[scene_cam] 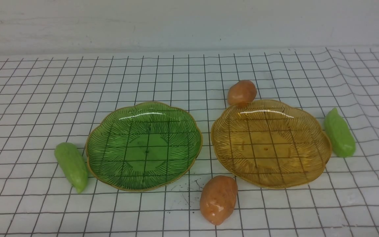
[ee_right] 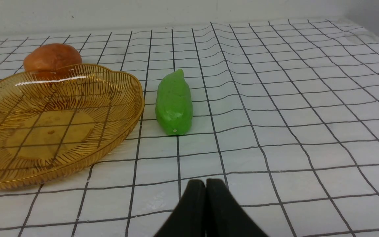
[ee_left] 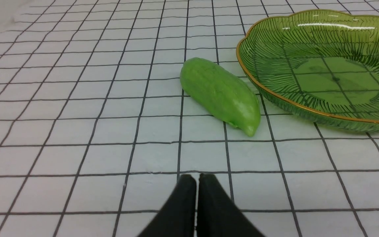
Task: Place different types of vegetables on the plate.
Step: 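Put the green cucumber next to the left plate into that plate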
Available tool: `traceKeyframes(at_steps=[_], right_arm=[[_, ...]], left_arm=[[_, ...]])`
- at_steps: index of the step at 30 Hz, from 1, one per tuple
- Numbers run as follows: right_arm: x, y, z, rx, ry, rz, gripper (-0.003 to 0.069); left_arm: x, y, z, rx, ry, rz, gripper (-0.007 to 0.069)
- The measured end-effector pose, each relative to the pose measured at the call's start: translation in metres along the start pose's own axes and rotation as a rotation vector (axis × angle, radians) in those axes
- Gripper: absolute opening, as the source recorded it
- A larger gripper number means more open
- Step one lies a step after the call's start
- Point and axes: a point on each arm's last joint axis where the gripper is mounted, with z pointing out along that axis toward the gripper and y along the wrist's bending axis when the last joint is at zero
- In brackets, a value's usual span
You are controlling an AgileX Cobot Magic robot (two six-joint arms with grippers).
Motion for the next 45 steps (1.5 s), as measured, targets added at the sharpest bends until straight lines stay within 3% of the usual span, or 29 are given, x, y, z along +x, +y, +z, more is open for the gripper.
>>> traceKeyframes(at_steps=[9,12,13,17,24,28,32,34,36,45], right_arm=[[0.0,0.0,0.0,0.0,0.0,0.0,-0.0014],[0.0,0.0,0.0,0.0,0.0,0.0,-0.0014],[0.0,0.0,0.0,0.0,0.0,0.0,-0.0014],[0.0,0.0,0.0,0.0,0.0,0.0,-0.0014],[0.0,0.0,0.0,0.001,-0.001,-0.004,-0.0014],[-0.005,0.003,0.001,-0.041,-0.074,0.153,-0.0014],[-0.024,0.005,-0.003,-0.125,-0.271,0.503,-0.0014],[-0.029,0.003,-0.005,-0.151,-0.329,0.644,-0.0014],[-0.033,0.001,-0.007,-0.17,-0.382,0.77,-0.0014],[-0.034,0.0,-0.007,-0.172,-0.387,0.814,-0.0014]], left_arm=[[-0.01,-0.003,-0.001,0.037,-0.117,-0.109,-0.0008],[-0.019,-0.004,-0.002,0.108,-0.205,-0.202,-0.0008],[-0.02,-0.004,-0.002,0.064,-0.214,-0.222,-0.0008],[-0.033,-0.001,-0.006,0.081,-0.368,-0.39,-0.0008],[-0.044,0.007,-0.012,0.07,-0.522,-0.55,-0.0008],[-0.052,0.01,-0.017,0.074,-0.592,-0.622,-0.0008],[-0.083,0.004,-0.035,0.16,-0.569,-0.632,-0.0008],[-0.101,-0.001,-0.046,0.21,-0.515,-0.612,-0.0008],[-0.12,-0.01,-0.05,0.259,-0.324,-0.561,-0.0008],[-0.14,-0.028,0.0,0.299,0.525,-0.378,-0.0008]])
